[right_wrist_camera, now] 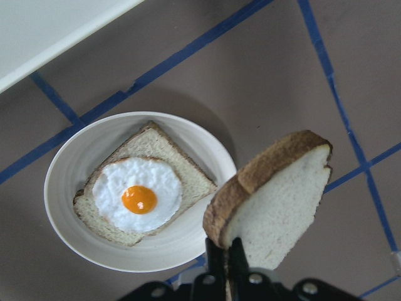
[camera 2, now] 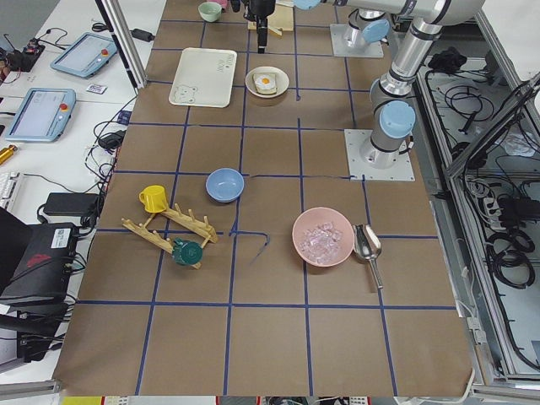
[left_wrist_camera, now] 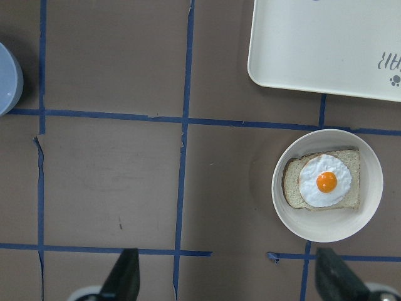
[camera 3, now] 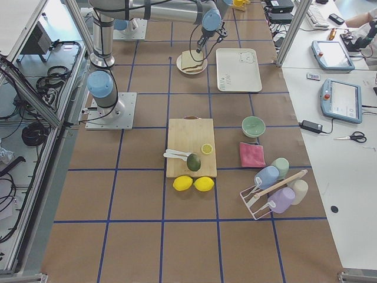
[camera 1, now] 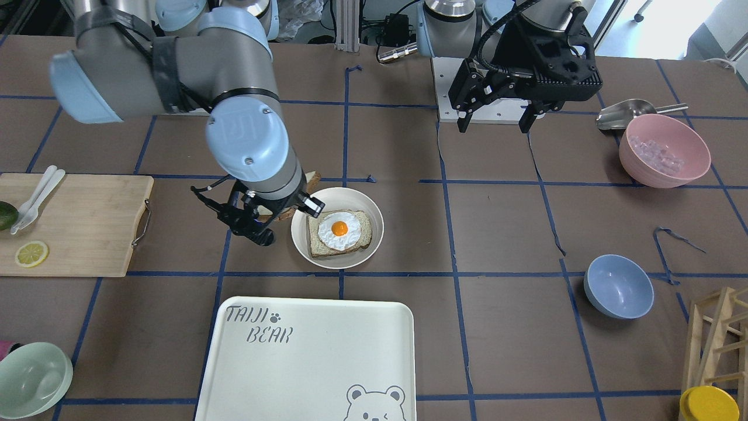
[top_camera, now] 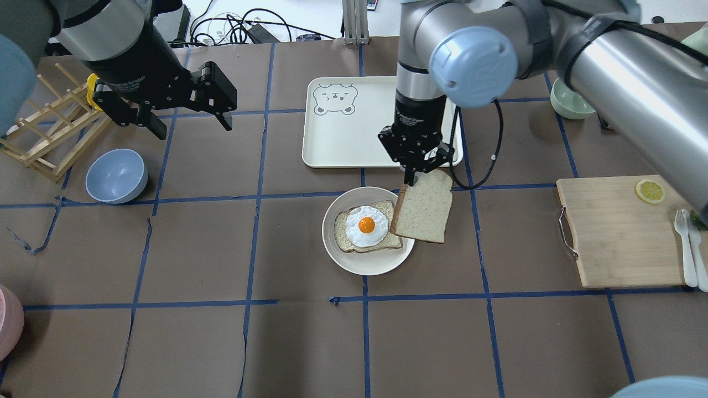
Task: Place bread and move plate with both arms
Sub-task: 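Carry the bread slice with the right gripper over the egg toast, then release the bread onto the egg toast and lift the right gripper, then grip the white plate rim with the left gripper while the right withdraws, then slide the white plate with the left gripper onto the bear tray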
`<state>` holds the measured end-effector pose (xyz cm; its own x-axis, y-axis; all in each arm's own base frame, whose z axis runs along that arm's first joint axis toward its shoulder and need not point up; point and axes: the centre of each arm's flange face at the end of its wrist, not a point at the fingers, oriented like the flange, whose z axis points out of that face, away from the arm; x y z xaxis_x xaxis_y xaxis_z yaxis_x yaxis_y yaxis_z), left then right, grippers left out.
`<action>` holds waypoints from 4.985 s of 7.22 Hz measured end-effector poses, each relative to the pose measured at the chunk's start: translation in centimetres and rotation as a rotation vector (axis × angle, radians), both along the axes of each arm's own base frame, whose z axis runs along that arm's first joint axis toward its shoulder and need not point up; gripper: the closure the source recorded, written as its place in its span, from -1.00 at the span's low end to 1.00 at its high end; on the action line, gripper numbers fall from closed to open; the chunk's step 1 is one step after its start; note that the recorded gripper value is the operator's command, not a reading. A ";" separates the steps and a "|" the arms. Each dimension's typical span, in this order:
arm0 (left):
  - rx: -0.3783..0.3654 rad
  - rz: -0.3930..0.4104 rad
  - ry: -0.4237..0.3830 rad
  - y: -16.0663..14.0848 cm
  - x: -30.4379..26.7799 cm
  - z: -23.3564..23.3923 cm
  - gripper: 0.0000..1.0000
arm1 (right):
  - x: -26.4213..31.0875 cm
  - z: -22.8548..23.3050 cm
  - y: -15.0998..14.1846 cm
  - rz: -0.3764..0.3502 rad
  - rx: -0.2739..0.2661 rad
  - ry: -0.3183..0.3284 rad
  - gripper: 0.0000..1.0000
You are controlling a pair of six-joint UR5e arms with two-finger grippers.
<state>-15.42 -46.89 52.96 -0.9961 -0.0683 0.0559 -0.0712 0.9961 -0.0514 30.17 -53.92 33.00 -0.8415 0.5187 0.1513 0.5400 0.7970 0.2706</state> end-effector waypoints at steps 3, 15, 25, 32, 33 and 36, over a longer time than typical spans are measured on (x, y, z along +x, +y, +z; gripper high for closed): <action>0.000 0.001 0.001 0.0 0.1 0.0 -1.00 | 4.5 -4.4 0.4 -0.053 -0.003 0.004 1.00; 0.157 -0.008 -0.006 -1.3 0.3 -10.0 -1.00 | 3.0 -1.5 -1.2 0.103 -0.138 -0.088 -1.00; 0.134 0.056 0.003 1.2 -10.9 -31.9 -1.00 | -14.3 14.4 1.7 0.445 -0.240 -0.007 -1.00; 0.147 0.025 0.000 0.8 -11.6 -34.6 1.00 | -15.0 15.4 2.0 0.616 -0.271 -0.046 -1.00; 0.143 0.023 0.002 0.7 -11.6 -34.5 1.00 | -15.0 15.9 2.3 0.618 -0.280 -0.048 -1.00; 0.082 0.025 0.027 -1.6 -12.1 -31.9 1.00 | -15.0 17.1 3.0 0.619 -0.306 -0.043 -1.00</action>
